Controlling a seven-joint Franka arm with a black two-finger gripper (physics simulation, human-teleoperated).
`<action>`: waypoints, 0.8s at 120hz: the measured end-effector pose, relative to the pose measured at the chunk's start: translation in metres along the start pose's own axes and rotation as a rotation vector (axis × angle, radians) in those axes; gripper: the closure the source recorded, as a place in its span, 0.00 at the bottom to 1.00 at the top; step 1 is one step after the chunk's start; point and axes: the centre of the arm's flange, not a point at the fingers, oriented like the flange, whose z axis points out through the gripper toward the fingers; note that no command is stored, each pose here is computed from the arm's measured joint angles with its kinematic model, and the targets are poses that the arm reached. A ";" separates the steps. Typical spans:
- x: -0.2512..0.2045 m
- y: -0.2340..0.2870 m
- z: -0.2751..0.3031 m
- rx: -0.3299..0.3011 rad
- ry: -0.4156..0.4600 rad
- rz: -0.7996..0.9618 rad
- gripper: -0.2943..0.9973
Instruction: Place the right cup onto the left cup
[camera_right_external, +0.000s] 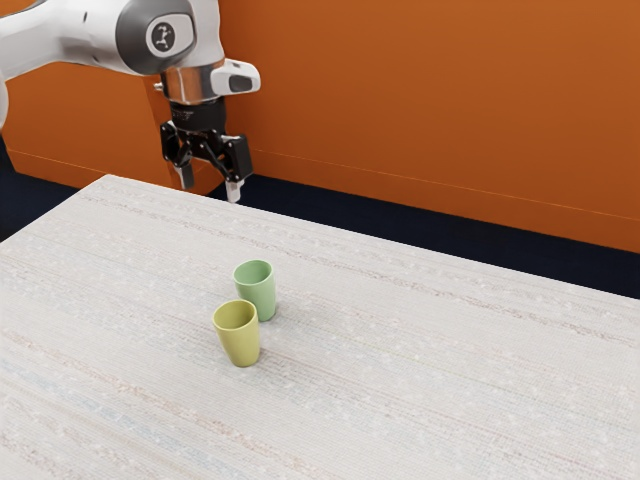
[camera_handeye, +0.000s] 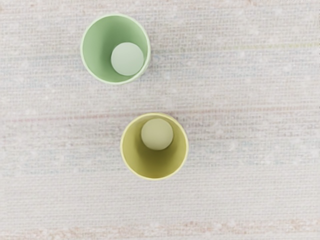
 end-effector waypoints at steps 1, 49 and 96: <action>0.000 0.000 0.000 0.000 0.000 0.001 0.23; 0.005 0.001 0.040 -0.016 -0.029 0.000 0.23; 0.005 0.009 0.117 -0.078 -0.062 -0.025 0.30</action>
